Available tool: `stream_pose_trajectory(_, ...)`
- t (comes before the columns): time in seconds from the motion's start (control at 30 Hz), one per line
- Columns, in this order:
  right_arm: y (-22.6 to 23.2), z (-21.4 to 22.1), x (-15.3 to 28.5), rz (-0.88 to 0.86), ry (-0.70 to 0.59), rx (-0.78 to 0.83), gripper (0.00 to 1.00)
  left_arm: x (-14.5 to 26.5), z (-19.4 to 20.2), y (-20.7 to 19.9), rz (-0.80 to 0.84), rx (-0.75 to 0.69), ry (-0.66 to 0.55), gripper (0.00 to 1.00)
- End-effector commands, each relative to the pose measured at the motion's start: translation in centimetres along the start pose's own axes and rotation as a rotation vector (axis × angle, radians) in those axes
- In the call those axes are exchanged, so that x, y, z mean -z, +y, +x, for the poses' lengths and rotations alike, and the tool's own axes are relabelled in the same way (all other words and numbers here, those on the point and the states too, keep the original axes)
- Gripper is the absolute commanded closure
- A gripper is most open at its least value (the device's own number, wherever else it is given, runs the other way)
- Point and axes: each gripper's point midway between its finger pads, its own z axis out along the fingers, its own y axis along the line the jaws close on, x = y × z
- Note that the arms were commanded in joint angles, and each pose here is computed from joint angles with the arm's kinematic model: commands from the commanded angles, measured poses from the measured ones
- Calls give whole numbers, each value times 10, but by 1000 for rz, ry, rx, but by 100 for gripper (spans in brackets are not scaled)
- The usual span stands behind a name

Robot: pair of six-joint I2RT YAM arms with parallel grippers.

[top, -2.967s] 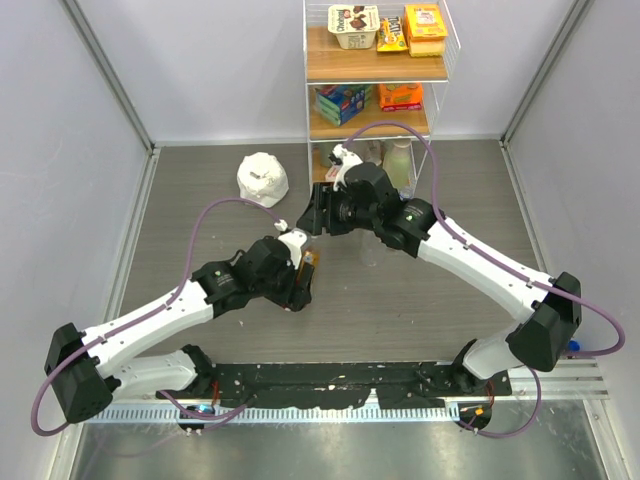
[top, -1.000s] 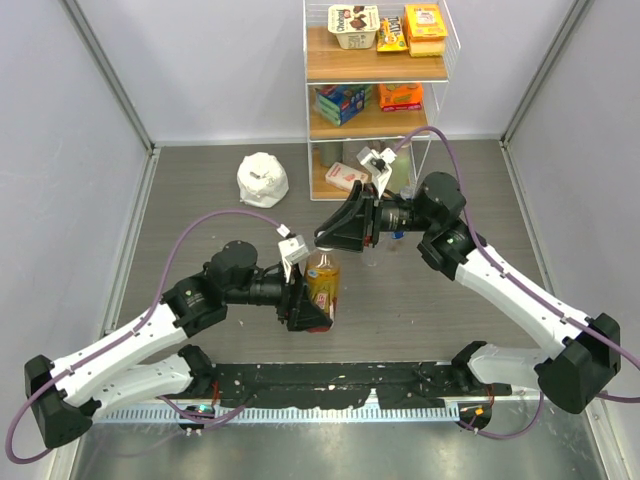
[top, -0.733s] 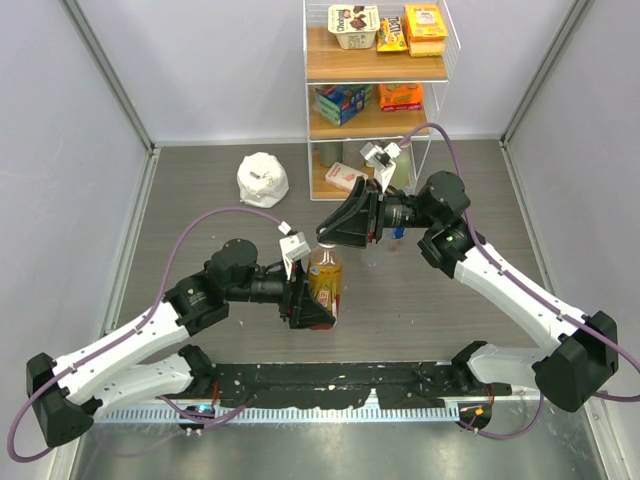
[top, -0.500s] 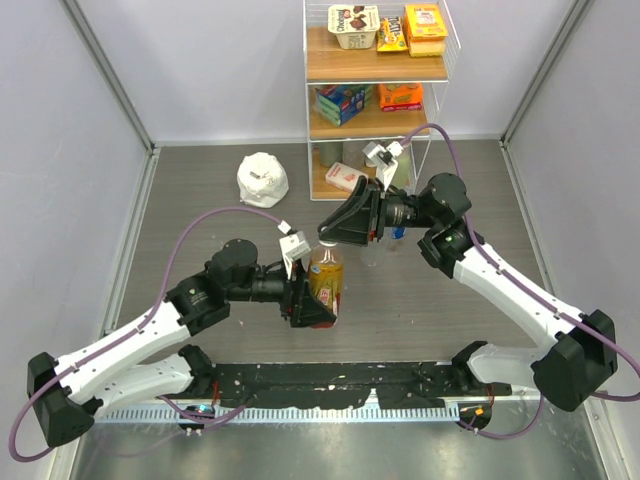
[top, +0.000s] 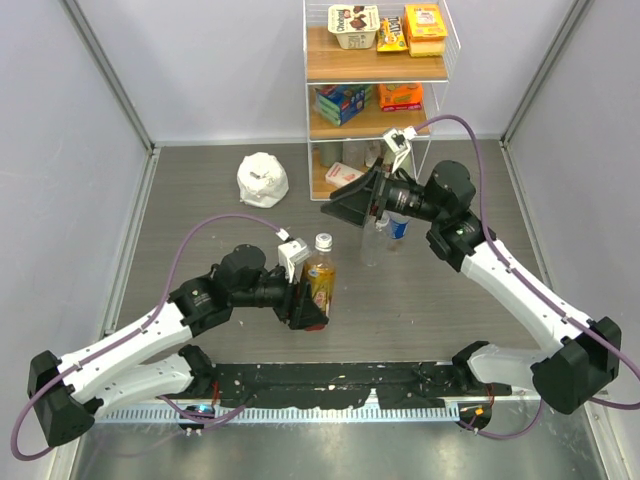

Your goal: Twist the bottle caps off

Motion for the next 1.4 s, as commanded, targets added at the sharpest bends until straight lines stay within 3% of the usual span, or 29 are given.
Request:
stream_pose_trajectory(0.0, -15, -21, 7, 189, -50, 55, 5, 2, -10, 13, -89, -6, -38, 100)
stream_pose_trajectory(0.37, -62, 17, -8, 566, 82, 52, 5, 4, -19, 50, -319, 37, -35, 100)
stream_pose_trajectory(0.4, -61, 21, -9, 574, 96, 51, 6, 3, -19, 51, -325, 39, -33, 100)
stream_pose_trajectory(0.47, -63, 29, -15, 586, 121, 55, 19, 3, -20, 54, -340, 42, -36, 100)
stream_pose_trajectory(0.9, -64, 58, -28, 599, 194, 52, 27, -1, -19, 61, -370, 53, -24, 100)
stream_pose_trajectory(1.03, -60, 62, -31, 572, 212, 43, 42, -1, -20, 61, -371, 52, -28, 100)
stream_pose_trajectory(1.1, -54, 64, -33, 535, 223, 51, 71, 0, -21, 62, -377, 54, -31, 100)
stream_pose_trajectory(1.17, -45, 63, -36, 486, 218, 51, 83, 1, -21, 62, -382, 55, -36, 100)
stream_pose_trajectory(1.23, -37, 58, -35, 455, 202, 62, 92, 2, -22, 62, -382, 54, -43, 100)
stream_pose_trajectory(1.37, -30, 52, -35, 420, 192, 100, 98, 3, -22, 60, -372, 54, -42, 100)
